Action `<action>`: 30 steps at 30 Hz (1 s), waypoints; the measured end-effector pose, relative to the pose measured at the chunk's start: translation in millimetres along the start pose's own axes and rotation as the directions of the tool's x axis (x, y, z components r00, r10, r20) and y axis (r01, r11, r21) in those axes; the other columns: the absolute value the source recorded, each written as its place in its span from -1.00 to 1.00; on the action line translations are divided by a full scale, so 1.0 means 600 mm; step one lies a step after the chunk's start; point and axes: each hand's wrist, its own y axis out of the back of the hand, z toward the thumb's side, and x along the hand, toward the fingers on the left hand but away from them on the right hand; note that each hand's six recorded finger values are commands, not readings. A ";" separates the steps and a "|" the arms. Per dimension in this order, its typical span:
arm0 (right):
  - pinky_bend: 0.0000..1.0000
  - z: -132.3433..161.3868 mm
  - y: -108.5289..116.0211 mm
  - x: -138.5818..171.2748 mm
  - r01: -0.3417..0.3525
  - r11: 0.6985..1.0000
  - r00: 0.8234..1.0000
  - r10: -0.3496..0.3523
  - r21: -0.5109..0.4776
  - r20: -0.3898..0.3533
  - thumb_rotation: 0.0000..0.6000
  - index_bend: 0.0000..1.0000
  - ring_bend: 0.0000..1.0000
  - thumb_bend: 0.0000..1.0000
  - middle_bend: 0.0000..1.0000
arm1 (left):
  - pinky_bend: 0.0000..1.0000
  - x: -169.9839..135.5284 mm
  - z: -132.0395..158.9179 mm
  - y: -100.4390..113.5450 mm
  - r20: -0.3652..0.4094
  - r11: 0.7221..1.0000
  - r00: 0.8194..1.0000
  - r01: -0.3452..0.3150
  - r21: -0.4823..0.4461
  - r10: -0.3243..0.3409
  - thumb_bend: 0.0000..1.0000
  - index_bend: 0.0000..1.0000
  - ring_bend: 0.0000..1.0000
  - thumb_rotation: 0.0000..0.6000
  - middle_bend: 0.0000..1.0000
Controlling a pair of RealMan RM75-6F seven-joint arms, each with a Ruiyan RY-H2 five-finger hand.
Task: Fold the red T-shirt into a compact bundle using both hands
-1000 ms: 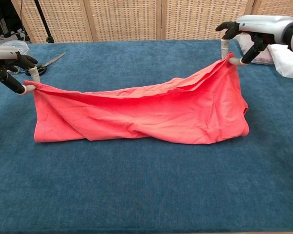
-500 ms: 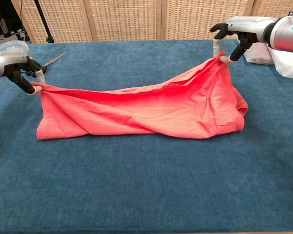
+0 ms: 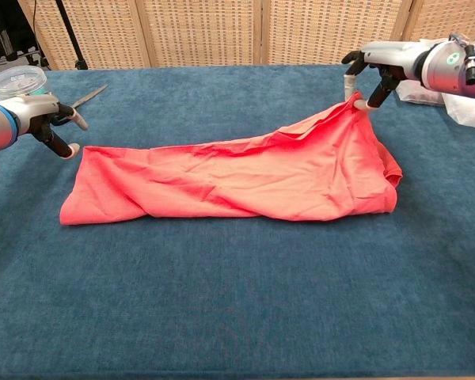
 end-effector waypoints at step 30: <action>-1.00 -0.011 0.026 0.008 0.166 0.986 0.982 -0.163 -0.026 0.096 1.00 -1.00 -1.00 -1.00 -1.00 | -1.00 -0.050 -0.017 0.080 0.077 0.990 0.990 -0.109 -0.085 0.115 -0.20 -1.00 -1.00 1.00 -1.00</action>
